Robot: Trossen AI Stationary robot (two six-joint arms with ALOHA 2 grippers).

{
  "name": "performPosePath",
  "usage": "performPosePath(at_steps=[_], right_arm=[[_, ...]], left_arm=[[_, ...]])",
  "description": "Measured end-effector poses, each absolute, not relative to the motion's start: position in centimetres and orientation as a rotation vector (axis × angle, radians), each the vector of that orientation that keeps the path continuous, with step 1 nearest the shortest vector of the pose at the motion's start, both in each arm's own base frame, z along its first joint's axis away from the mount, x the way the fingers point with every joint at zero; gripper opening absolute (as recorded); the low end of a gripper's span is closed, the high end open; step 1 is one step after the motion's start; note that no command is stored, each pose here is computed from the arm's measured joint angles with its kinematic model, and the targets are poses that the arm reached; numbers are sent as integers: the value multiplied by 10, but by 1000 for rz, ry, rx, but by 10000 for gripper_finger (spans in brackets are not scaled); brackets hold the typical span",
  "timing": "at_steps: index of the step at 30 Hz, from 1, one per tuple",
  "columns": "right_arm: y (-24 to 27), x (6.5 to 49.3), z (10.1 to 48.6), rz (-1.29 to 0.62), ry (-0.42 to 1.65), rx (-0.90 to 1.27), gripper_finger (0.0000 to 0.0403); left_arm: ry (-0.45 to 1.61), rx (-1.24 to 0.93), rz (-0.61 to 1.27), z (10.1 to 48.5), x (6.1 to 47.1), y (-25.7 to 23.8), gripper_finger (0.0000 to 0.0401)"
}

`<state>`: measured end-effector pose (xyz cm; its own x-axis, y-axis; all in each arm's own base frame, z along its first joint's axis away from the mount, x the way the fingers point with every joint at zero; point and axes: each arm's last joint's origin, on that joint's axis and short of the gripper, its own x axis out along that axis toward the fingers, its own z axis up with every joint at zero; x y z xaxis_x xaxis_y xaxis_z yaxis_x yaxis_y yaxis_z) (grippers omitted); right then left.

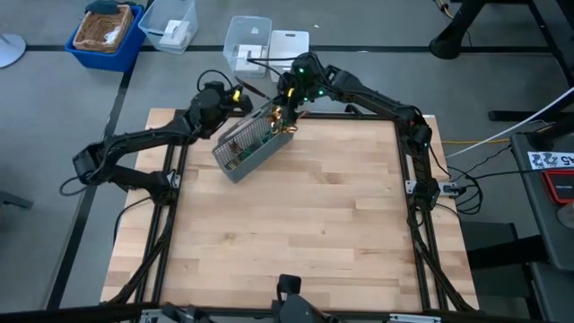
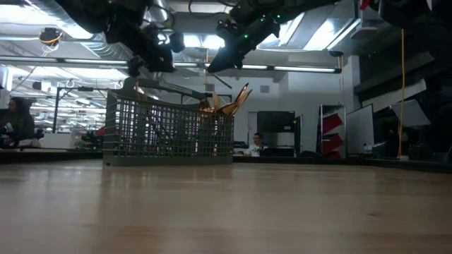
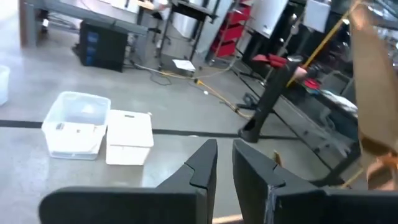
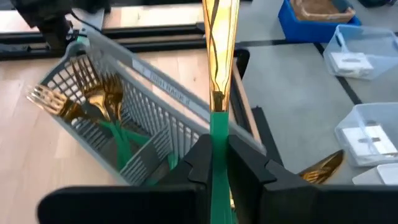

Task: Sort silverware
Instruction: Put the green-gold table knife into the silverware basket

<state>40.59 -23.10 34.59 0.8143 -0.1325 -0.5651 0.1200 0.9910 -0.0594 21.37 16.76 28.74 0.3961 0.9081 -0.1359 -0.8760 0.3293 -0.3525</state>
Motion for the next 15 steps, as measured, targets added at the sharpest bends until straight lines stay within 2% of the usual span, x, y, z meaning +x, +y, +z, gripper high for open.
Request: performPosePath(at_steps=[6, 15], right_arm=[[-232, 407, 329, -128, 637, -7, 40], [-235, 413, 316, -137, 585, -34, 40]], left_arm=[[-115, -420, 1209, 287, 206, 178, 40], [-161, -405, 1105, 284, 217, 185, 40]])
